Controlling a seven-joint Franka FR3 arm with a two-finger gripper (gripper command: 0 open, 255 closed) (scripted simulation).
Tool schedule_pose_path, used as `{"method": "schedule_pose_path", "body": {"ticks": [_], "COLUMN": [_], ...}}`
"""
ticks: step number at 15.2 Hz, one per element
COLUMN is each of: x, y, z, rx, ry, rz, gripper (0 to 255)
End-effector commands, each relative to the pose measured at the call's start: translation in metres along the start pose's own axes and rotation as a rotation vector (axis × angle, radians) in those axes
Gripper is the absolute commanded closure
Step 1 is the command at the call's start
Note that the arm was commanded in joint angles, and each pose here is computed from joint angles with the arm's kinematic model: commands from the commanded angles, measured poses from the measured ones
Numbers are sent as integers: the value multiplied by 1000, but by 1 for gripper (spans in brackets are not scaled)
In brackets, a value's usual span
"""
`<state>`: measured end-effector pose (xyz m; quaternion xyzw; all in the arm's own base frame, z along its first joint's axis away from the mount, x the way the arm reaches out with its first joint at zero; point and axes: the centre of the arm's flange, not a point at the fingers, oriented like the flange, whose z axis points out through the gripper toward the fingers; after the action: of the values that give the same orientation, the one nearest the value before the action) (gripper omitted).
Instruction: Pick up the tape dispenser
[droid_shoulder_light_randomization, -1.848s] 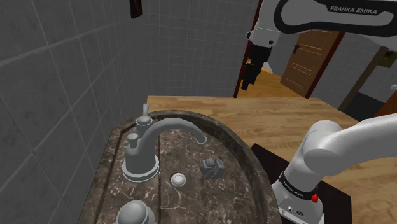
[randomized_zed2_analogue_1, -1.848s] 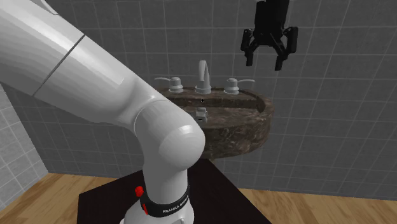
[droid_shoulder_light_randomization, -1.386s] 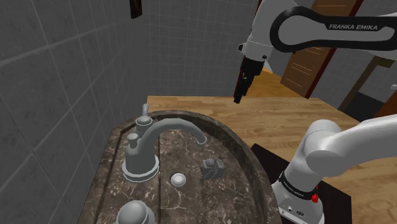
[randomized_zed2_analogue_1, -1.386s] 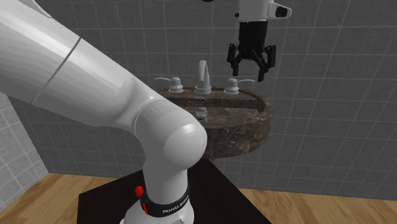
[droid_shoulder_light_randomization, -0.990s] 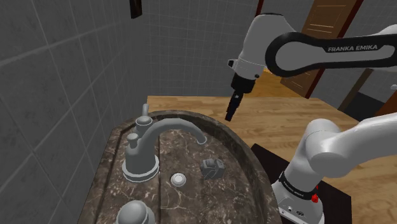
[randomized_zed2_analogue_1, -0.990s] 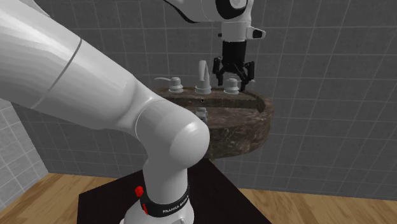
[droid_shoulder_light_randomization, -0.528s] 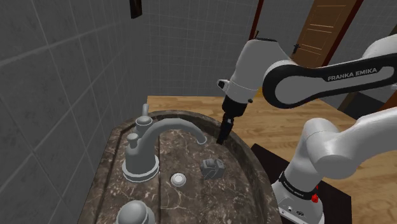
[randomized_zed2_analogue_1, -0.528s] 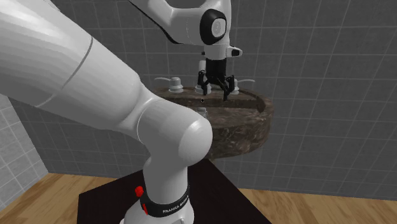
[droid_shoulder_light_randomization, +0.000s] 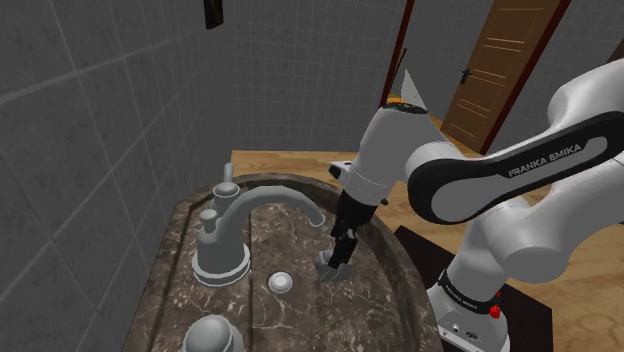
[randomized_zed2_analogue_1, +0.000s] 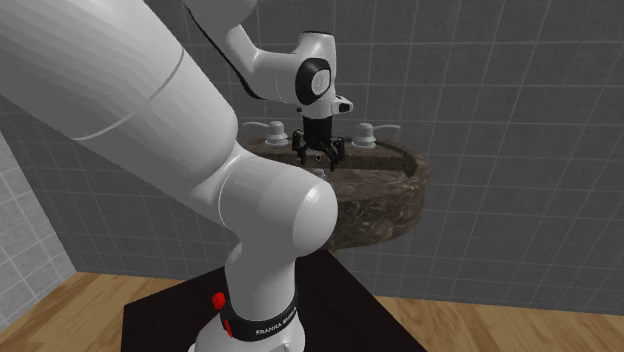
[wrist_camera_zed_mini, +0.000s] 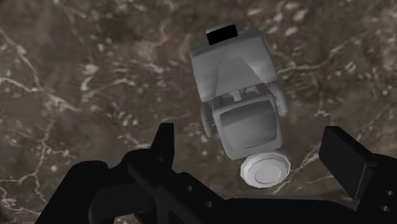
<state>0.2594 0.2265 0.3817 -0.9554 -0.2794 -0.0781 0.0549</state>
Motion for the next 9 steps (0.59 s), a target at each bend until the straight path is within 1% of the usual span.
{"method": "schedule_pose_path", "body": {"ticks": [1, 5, 7, 8, 9], "x": [-2, -6, -6, -6, -6], "y": [-2, -1, -1, -2, -1], "z": [10, 31, 34, 34, 34], "rx": [1, 1, 1, 1, 1], "ry": [2, 2, 2, 3, 3], "rz": [-4, -4, -4, -4, -5], "gripper": [0, 0, 0, 255, 255]}}
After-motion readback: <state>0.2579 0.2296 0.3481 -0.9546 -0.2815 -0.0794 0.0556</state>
